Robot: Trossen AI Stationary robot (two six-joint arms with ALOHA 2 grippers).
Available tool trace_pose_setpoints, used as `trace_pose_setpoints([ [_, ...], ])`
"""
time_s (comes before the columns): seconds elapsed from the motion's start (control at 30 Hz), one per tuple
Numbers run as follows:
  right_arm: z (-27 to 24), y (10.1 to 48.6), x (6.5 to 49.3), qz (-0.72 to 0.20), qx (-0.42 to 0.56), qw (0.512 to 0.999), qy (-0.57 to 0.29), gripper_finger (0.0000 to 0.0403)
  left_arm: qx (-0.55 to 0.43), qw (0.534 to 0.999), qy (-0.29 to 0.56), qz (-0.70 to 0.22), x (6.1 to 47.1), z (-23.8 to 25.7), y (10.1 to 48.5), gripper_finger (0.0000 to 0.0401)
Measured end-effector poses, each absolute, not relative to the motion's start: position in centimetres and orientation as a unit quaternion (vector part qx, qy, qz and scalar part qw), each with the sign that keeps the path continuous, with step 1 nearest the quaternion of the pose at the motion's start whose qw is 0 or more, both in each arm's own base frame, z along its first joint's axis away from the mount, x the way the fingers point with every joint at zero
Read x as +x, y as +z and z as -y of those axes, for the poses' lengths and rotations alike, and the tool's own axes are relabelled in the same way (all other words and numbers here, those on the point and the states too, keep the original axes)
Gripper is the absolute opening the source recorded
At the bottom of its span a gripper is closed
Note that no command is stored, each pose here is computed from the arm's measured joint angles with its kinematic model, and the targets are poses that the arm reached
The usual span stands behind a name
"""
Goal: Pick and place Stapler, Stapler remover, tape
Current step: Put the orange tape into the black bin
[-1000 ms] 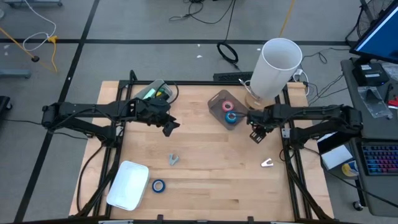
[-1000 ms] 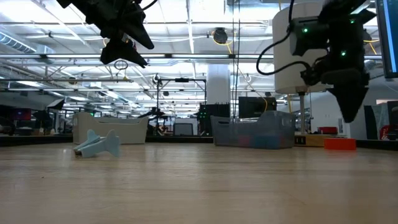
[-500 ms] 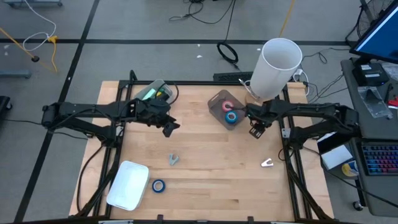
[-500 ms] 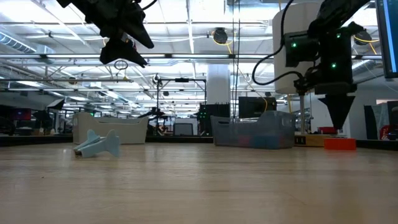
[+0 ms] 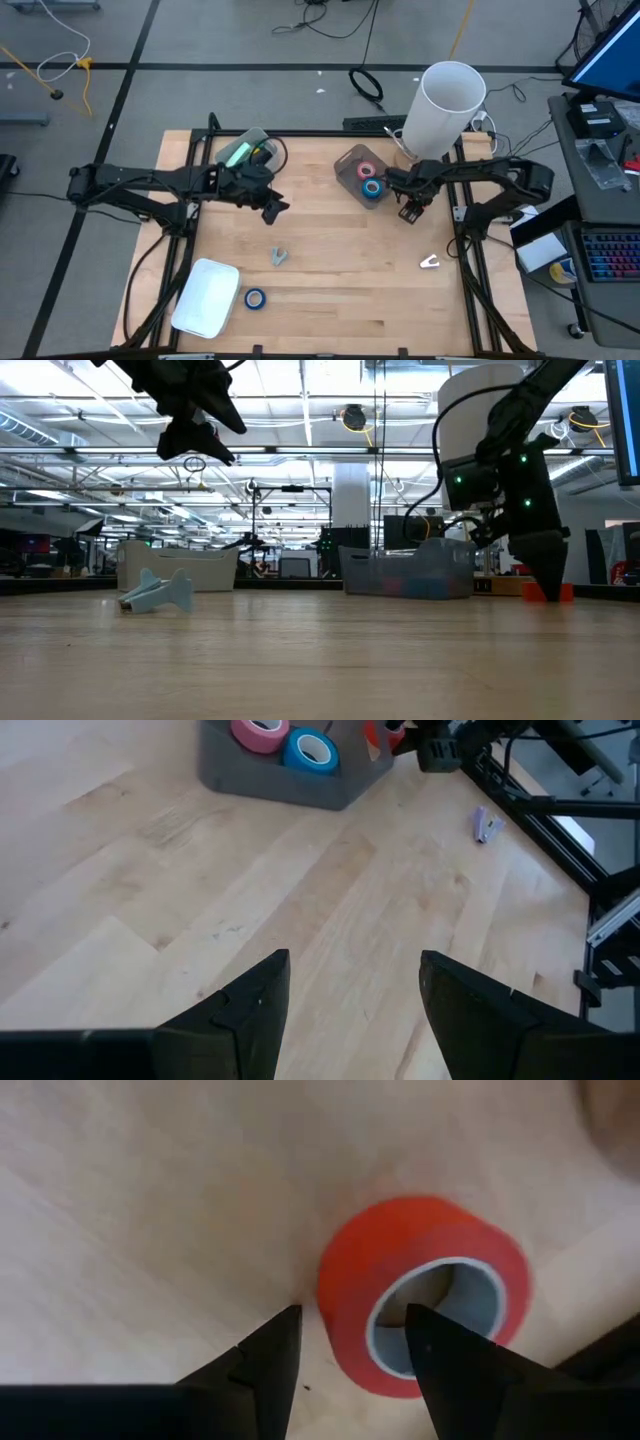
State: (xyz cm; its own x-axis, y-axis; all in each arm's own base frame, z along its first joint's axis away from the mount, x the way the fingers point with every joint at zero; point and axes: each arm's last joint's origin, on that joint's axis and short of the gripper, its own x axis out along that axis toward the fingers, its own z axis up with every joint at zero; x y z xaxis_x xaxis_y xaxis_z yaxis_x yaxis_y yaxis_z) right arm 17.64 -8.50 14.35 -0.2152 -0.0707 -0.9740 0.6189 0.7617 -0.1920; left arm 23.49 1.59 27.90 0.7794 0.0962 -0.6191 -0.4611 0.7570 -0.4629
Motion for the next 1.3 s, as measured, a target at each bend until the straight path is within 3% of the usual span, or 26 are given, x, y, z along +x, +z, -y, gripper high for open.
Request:
trace_pose_setpoints([
  [0.17,8.1,13.1,17.2,-0.73,0.215,0.588,-0.274,0.0151,-0.313,0.89,0.153,-0.294,23.5,-1.2,27.9,0.0223],
  [0.43,7.6,14.4,16.5,-0.708,0.247,0.604,-0.27,0.003,-0.313,0.89,0.153,-0.294,23.5,-1.2,27.9,0.0223],
  [0.67,6.2,17.8,15.3,-0.629,0.369,0.644,-0.229,0.0038,-0.312,0.892,0.151,-0.289,23.6,-1.2,28.0,0.0223],
  [0.97,4.9,23.3,15.4,-0.4,0.482,0.771,-0.116,0.0033,-0.285,0.915,0.129,-0.256,24.1,-1.2,28.6,0.0223],
  [1.17,5.0,27.4,17.1,-0.199,0.474,0.856,-0.051,0.0033,-0.279,0.917,0.128,-0.256,24.1,-1.2,28.6,0.0223],
  [1.3,5.3,28.9,18.6,-0.1,0.435,0.893,-0.058,0.0033,-0.254,0.924,0.121,-0.261,24.0,-1.2,28.6,0.0223],
])
